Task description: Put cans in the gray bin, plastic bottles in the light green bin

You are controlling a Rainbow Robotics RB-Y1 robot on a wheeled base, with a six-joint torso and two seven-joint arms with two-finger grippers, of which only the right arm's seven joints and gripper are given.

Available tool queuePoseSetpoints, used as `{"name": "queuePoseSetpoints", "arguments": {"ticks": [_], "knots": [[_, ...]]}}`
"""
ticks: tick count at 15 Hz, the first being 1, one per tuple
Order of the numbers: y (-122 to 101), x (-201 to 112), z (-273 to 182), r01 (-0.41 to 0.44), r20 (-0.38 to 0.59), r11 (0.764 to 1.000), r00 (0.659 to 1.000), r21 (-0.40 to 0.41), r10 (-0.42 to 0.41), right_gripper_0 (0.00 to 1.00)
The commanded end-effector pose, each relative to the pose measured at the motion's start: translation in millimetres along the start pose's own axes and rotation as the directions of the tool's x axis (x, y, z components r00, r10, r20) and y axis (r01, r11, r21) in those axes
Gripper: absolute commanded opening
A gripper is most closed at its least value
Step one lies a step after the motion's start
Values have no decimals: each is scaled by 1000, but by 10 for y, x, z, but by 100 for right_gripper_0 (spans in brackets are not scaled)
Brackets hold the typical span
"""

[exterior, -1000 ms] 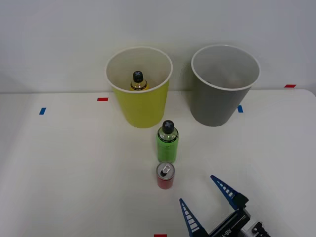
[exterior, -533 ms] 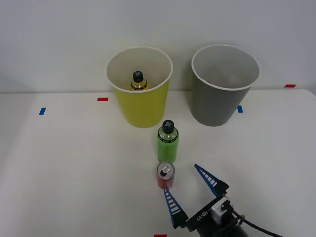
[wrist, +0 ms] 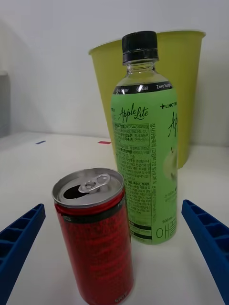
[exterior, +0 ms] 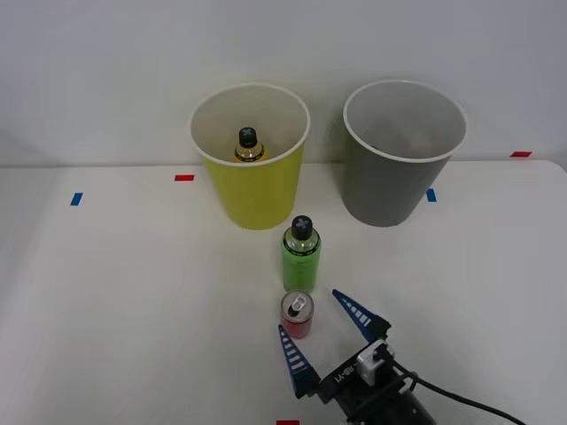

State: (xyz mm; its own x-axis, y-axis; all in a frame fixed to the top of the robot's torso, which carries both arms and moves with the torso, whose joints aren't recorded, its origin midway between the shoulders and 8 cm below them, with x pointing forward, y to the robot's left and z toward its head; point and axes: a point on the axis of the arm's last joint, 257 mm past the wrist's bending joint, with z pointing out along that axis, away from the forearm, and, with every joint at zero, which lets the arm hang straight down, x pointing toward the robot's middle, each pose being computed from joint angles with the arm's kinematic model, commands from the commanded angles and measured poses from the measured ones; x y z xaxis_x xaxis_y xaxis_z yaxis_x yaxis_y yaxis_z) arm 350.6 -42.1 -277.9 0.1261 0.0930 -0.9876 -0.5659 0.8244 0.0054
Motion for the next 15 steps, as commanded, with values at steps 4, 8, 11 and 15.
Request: {"name": "queuePoseSetpoints", "arguments": {"ticks": [4, 8, 11, 15], "knots": [[36, 39, 235, -15, -32, 1000, 999, -4, 14, 100], [23, 54, 307, -13, -46, 1000, 999, -6, 13, 100], [4, 42, 318, -5, -43, 1000, 999, -10, 5, 100], [-7, 35, 328, 3, -43, 1000, 999, -14, -3, 100]]}}
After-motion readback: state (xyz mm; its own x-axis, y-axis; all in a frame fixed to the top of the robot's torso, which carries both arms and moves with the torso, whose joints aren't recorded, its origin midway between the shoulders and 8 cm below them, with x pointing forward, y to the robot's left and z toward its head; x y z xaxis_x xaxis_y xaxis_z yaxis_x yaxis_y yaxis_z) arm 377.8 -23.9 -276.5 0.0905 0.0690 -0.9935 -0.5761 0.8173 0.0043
